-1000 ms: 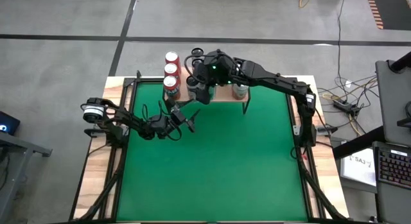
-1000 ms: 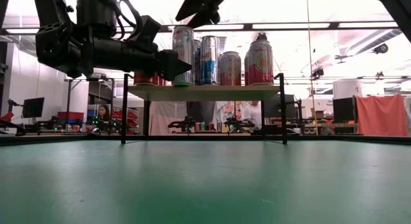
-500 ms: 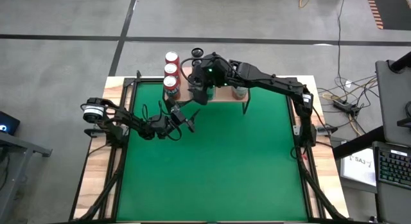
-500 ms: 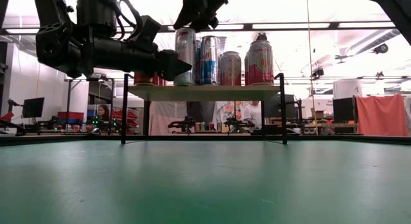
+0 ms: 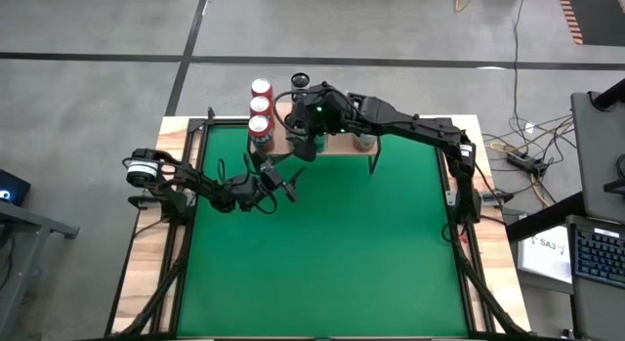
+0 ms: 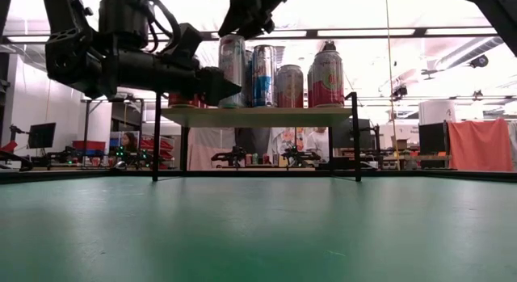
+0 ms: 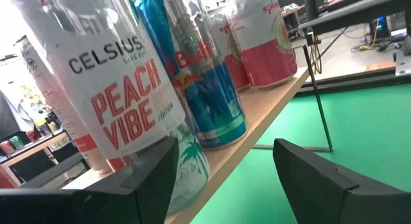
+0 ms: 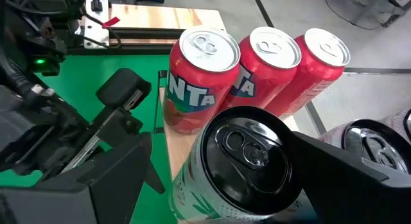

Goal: Place canned beverage on shelf
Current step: Put the white soda can on the shelf aligned with other white soda cans on the shelf

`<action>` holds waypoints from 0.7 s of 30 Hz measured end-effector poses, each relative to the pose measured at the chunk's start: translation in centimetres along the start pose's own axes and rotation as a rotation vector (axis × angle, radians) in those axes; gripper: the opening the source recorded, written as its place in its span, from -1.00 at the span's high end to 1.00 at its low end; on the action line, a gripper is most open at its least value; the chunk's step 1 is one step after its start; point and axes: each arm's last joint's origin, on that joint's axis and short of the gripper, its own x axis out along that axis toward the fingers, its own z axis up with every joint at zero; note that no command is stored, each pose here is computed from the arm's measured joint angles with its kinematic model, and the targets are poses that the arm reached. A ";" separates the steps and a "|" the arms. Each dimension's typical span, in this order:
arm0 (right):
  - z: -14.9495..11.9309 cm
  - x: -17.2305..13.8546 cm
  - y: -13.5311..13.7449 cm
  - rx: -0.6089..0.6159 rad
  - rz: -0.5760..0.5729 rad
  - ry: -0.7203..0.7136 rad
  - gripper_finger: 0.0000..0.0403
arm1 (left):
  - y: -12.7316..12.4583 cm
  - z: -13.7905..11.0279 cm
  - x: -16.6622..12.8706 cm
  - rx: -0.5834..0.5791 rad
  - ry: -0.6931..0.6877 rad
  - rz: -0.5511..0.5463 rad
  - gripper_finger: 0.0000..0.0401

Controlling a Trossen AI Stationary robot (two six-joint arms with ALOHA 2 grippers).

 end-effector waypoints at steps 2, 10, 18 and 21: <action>0.1 -0.1 0.1 -0.001 0.001 -0.003 -0.75 | 0.0 -0.1 0.0 0.005 0.008 0.000 -0.19; 0.3 -0.4 0.1 0.001 -0.002 -0.020 -0.75 | 0.5 -0.3 0.4 0.007 0.015 0.020 -0.19; 0.5 -0.7 -0.1 0.002 -0.040 -0.022 -0.75 | 0.6 -0.6 0.7 0.010 0.007 -0.014 -0.19; 0.5 -0.7 0.0 0.000 -0.045 -0.022 -0.74 | 0.4 -0.5 1.0 0.002 0.002 -0.012 -0.19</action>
